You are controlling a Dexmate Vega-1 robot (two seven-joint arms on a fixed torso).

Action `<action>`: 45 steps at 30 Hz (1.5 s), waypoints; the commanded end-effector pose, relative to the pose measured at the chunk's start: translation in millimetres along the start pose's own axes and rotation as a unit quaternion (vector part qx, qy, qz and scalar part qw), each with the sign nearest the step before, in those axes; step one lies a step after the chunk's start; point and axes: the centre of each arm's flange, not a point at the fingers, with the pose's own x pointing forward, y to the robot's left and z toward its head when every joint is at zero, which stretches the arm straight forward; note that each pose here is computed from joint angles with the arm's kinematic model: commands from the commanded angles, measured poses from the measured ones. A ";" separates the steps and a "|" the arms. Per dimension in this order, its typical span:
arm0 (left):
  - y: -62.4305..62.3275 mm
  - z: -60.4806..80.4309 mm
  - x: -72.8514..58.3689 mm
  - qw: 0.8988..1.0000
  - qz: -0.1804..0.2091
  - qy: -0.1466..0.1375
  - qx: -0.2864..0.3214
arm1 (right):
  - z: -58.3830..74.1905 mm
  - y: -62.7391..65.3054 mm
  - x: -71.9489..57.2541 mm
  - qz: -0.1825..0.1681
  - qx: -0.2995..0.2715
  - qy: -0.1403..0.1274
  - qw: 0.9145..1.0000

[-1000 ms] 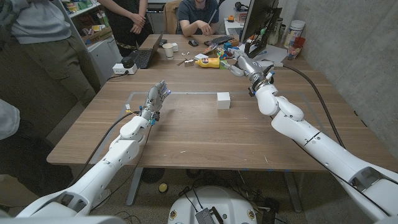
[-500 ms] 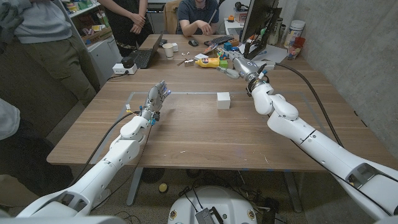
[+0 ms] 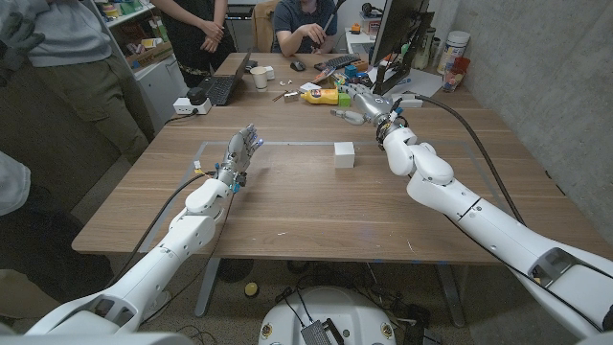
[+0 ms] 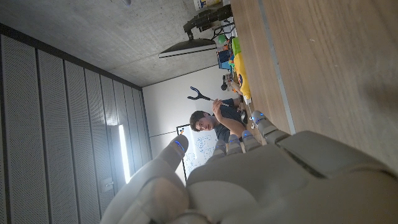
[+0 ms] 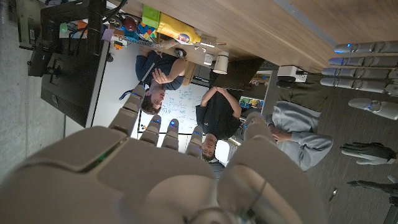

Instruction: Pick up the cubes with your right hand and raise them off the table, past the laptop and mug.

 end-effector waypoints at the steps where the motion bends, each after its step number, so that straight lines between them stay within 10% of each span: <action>1: -0.2 -0.7 -0.1 1.000 0.000 0.001 -0.001 | 6.2 6.2 6.1 0.045 -0.026 0.003 0.999; 45: 5.9 -3.0 -0.9 1.000 0.008 0.009 0.000 | 27.4 49.1 35.4 0.215 -0.091 -0.031 0.972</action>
